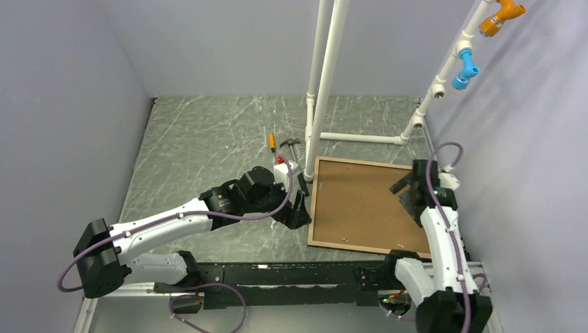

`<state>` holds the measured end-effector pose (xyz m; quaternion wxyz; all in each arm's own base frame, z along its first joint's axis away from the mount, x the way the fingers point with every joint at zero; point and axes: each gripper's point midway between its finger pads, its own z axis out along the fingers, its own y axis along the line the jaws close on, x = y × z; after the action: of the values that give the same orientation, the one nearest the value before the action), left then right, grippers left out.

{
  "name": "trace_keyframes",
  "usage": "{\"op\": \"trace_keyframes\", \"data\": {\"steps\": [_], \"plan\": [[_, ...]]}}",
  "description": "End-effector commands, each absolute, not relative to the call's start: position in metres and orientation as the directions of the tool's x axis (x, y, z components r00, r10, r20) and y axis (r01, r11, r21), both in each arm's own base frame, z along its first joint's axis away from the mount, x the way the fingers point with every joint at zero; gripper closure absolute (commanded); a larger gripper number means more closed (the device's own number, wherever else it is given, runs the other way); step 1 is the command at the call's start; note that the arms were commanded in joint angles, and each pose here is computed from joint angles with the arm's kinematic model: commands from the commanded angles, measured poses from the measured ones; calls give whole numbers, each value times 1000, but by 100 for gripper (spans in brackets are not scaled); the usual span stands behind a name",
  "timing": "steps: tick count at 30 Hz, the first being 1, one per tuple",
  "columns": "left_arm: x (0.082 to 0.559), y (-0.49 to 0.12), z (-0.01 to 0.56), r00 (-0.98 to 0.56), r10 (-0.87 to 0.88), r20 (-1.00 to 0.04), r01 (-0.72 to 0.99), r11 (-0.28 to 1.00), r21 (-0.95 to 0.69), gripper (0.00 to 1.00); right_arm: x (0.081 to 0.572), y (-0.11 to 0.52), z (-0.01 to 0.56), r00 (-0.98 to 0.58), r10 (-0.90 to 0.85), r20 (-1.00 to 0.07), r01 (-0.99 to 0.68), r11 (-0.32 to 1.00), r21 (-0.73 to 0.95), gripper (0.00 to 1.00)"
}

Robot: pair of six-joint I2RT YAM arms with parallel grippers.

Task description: Take the photo out of the frame

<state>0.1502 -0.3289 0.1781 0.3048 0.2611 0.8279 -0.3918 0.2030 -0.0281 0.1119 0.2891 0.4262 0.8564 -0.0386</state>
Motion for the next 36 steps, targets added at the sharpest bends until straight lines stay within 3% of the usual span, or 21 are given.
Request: {"op": "trace_keyframes", "data": {"steps": [1, 5, 8, 16, 22, 25, 28, 30, 36], "plan": [[152, -340, 211, -623, 177, -762, 723, 501, -475, 1, 178, -78, 112, -260, 823, -506, 905, 390, 170, 1], [147, -345, 225, -600, 197, -775, 756, 456, -470, 1, 145, -99, 84, -124, 903, -412, 985, 164, 63, 2], [143, -347, 233, -583, 220, -782, 779, 424, -462, 1, 123, -117, 75, -13, 912, -410, 1000, 9, -11, 5], [128, -351, 244, -551, 255, -795, 823, 328, -465, 1, 95, -136, 69, 140, 884, -446, 980, -187, -65, 13], [124, -358, 248, -526, 262, -809, 845, 269, -462, 1, 80, -145, 73, 300, 800, -520, 933, -360, -16, 18], [123, -360, 251, -506, 269, -820, 859, 246, -449, 1, 81, -143, 61, 377, 788, -486, 911, -410, 42, 30], [124, -359, 250, -489, 278, -827, 868, 248, -431, 1, 86, -131, 38, 444, 804, -395, 890, -447, 90, 35], [124, -359, 249, -484, 287, -827, 872, 240, -427, 1, 84, -132, 32, 462, 791, -402, 882, -459, 110, 42], [119, -360, 251, -484, 281, -828, 873, 217, -437, 1, 68, -147, 40, 501, 708, -498, 849, -515, 121, 40]]}}
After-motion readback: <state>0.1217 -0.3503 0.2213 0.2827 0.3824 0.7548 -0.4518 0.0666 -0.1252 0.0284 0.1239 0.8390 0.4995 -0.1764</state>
